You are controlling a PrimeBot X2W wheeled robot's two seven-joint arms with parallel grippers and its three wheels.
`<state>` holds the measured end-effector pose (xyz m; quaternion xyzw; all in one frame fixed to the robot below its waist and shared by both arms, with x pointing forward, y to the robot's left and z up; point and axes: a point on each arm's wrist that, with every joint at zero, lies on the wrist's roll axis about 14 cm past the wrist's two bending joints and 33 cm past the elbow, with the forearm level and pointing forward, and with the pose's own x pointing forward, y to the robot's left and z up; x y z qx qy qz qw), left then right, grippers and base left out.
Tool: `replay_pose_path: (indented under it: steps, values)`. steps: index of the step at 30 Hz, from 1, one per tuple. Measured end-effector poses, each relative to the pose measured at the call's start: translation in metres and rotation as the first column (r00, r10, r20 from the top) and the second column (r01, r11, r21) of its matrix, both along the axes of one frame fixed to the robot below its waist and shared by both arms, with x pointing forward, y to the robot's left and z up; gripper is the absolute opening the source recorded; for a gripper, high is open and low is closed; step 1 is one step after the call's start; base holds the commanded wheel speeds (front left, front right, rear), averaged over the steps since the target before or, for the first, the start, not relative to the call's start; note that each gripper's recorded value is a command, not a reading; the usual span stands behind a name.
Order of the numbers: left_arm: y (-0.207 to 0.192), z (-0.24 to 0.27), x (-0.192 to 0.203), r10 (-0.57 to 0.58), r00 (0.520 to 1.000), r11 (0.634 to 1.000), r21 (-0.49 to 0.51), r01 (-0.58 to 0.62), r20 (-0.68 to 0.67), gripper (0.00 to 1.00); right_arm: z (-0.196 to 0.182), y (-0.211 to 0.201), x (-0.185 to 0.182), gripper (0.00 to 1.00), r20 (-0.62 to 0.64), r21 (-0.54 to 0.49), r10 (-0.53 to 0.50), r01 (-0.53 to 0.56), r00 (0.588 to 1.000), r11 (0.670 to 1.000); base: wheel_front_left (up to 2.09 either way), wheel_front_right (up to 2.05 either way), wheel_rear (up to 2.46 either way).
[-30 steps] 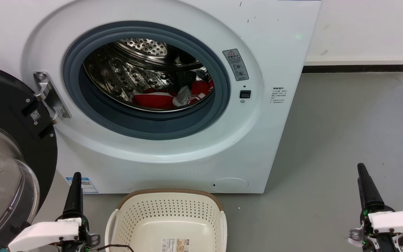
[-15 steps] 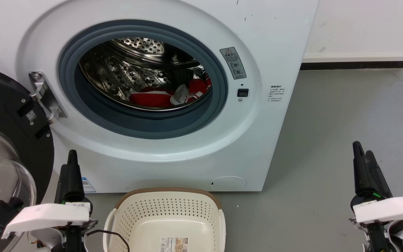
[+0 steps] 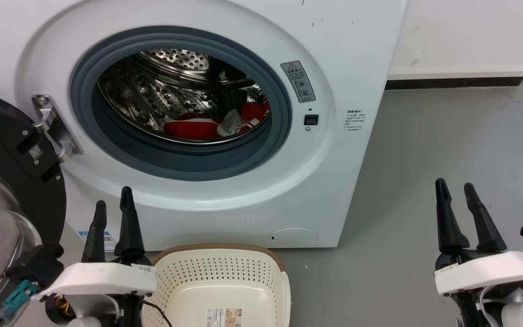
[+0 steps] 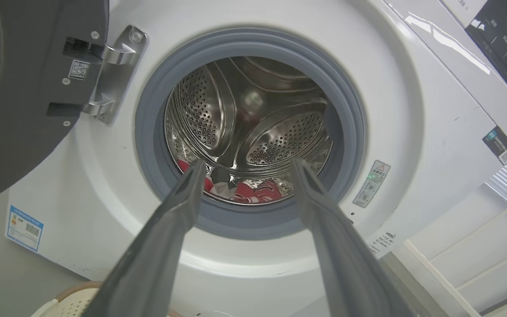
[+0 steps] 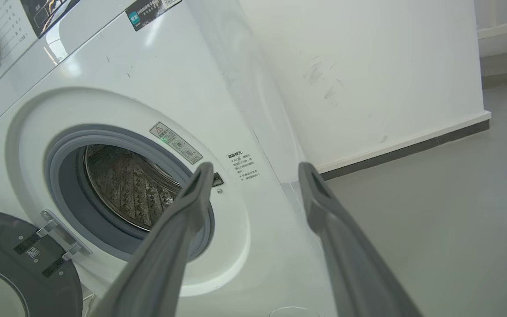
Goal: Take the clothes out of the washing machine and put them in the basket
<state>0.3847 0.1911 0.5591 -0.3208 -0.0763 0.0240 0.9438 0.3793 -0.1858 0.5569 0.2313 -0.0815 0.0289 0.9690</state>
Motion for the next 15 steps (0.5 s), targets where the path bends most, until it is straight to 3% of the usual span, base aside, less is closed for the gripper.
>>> replay_pose_path:
  steps: [11, 15]
  values:
    - [-0.025, 0.009, 0.000, -0.015, 1.000, 0.971, 0.240, 0.011, 0.016, 1.00, 0.000, 0.004, -0.003, 1.00, 0.016, -0.184, -0.009, 0.012, 1.000, 0.983, 0.00, 0.00, 0.00]
    - [-0.030, 0.009, 0.000, -0.014, 1.000, 0.959, 0.285, 0.009, 0.015, 1.00, 0.001, 0.005, -0.003, 1.00, 0.022, -0.219, -0.011, 0.015, 1.000, 0.976, 0.00, 0.00, 0.00]
